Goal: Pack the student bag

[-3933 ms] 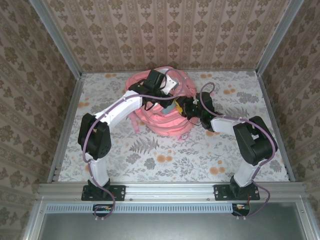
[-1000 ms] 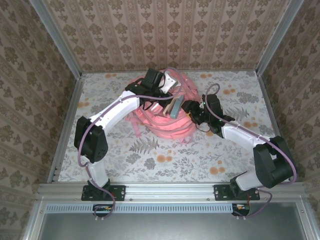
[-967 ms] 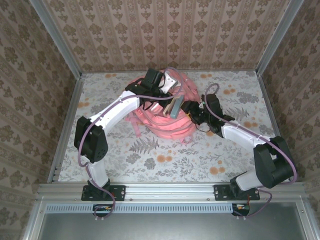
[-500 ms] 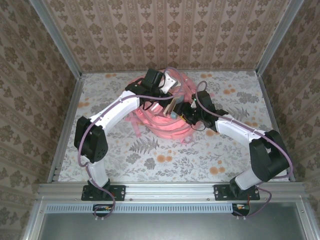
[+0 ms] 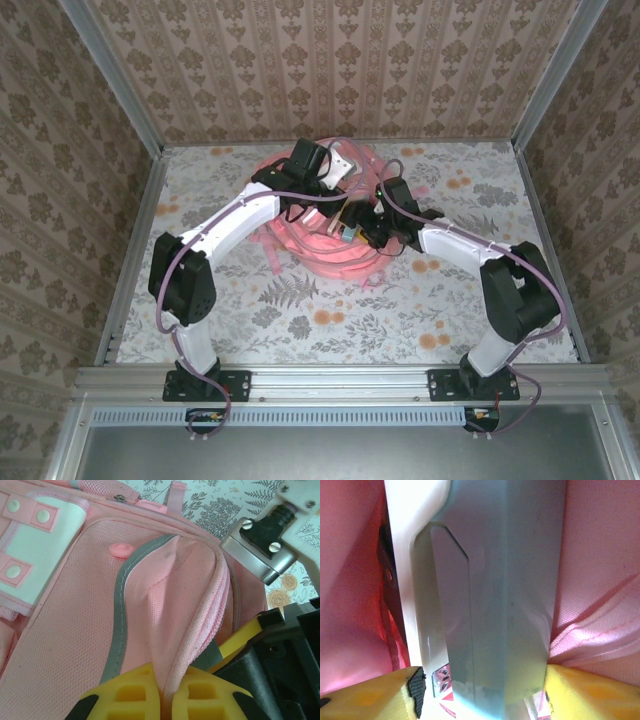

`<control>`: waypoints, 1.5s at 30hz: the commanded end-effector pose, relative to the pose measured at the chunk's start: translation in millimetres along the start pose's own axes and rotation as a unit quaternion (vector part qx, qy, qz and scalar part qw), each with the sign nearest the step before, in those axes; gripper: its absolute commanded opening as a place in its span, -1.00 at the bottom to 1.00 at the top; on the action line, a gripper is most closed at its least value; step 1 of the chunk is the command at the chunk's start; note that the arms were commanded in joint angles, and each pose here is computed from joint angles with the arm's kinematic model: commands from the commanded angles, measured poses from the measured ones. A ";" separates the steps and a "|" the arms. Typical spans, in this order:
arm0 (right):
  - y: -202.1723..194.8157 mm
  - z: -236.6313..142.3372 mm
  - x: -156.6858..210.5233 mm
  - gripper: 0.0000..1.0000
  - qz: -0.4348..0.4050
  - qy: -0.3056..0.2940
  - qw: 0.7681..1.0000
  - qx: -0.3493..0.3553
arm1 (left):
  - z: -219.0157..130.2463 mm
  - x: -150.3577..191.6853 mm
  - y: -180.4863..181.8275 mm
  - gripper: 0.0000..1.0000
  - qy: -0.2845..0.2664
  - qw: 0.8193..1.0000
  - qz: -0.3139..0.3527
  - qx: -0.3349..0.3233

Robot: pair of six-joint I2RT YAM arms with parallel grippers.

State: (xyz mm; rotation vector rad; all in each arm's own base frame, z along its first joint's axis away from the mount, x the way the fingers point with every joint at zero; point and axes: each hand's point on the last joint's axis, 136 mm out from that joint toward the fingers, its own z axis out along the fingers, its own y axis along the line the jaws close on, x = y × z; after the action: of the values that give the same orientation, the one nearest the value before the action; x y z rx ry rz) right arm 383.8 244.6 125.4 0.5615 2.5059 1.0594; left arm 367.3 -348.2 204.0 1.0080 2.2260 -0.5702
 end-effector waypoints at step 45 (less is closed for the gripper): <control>28.8 5.2 -81.7 -0.38 0.130 -0.160 0.974 -0.098 | -40.0 -50.9 -32.1 -1.00 -0.084 0.996 0.026 0.026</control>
State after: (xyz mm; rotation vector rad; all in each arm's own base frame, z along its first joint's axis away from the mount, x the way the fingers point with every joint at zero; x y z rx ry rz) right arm 420.2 252.2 137.0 0.8186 2.2489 1.3073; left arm 369.4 -349.0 206.8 0.9886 2.2063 -0.5438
